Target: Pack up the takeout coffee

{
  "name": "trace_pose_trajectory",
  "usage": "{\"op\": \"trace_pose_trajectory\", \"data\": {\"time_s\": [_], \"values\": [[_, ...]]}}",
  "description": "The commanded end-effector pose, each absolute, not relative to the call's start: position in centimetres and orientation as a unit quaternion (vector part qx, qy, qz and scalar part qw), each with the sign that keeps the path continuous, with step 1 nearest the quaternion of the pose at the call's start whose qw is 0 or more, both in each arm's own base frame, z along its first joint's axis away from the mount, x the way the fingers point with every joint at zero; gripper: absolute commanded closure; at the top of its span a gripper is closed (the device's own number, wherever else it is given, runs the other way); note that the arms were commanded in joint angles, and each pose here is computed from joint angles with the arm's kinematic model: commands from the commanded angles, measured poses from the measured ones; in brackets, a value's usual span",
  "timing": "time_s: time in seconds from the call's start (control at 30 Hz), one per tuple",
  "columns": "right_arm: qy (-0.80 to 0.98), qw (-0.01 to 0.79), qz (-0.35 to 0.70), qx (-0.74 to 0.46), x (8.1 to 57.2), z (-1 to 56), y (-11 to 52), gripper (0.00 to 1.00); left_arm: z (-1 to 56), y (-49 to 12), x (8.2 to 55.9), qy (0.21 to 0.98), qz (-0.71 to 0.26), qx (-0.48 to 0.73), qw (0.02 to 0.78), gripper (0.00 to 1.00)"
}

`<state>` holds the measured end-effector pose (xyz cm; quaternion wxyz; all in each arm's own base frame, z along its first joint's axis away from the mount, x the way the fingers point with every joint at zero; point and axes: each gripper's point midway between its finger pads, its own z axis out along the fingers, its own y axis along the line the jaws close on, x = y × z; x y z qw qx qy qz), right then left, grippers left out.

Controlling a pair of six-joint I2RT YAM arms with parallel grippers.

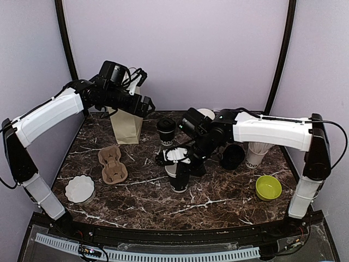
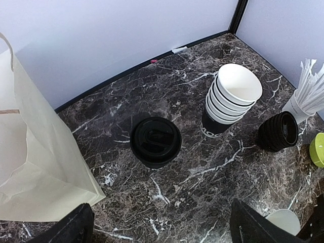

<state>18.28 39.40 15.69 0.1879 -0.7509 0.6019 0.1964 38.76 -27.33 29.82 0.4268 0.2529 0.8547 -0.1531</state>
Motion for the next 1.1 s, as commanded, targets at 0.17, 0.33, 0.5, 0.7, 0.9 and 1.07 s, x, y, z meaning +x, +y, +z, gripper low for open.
{"op": "trace_pose_trajectory", "data": {"time_s": [0.17, 0.33, 0.5, 0.7, 0.9, 1.07], "values": [[0.591, 0.182, 0.182, -0.764, 17.1, 13.0, 40.6, 0.96, 30.5, -27.0, 38.2, 0.845, -0.155, 0.262, 0.44, 0.04], [0.577, 0.17, 0.185, -0.777, 16.3, 14.9, 40.0, 0.73, 30.1, -27.2, 38.3, 0.845, -0.157, 0.266, 0.436, 0.05], [0.575, 0.157, 0.197, -0.778, 16.6, 18.5, 38.1, 0.68, 29.9, -27.6, 38.1, 0.843, -0.165, 0.274, 0.432, 0.05], [0.636, 0.179, 0.148, -0.736, 21.9, 19.3, 34.2, 0.72, 29.6, -28.3, 37.5, 0.84, -0.188, 0.286, 0.421, 0.08], [0.724, 0.195, 0.042, -0.661, 30.0, 18.2, 27.5, 0.78, 29.1, -28.8, 37.2, 0.839, -0.201, 0.294, 0.412, 0.14], [0.749, 0.192, -0.009, -0.634, 33.4, 17.0, 22.8, 0.8, 28.9, -29.1, 37.1, 0.838, -0.207, 0.297, 0.408, 0.14]]}}
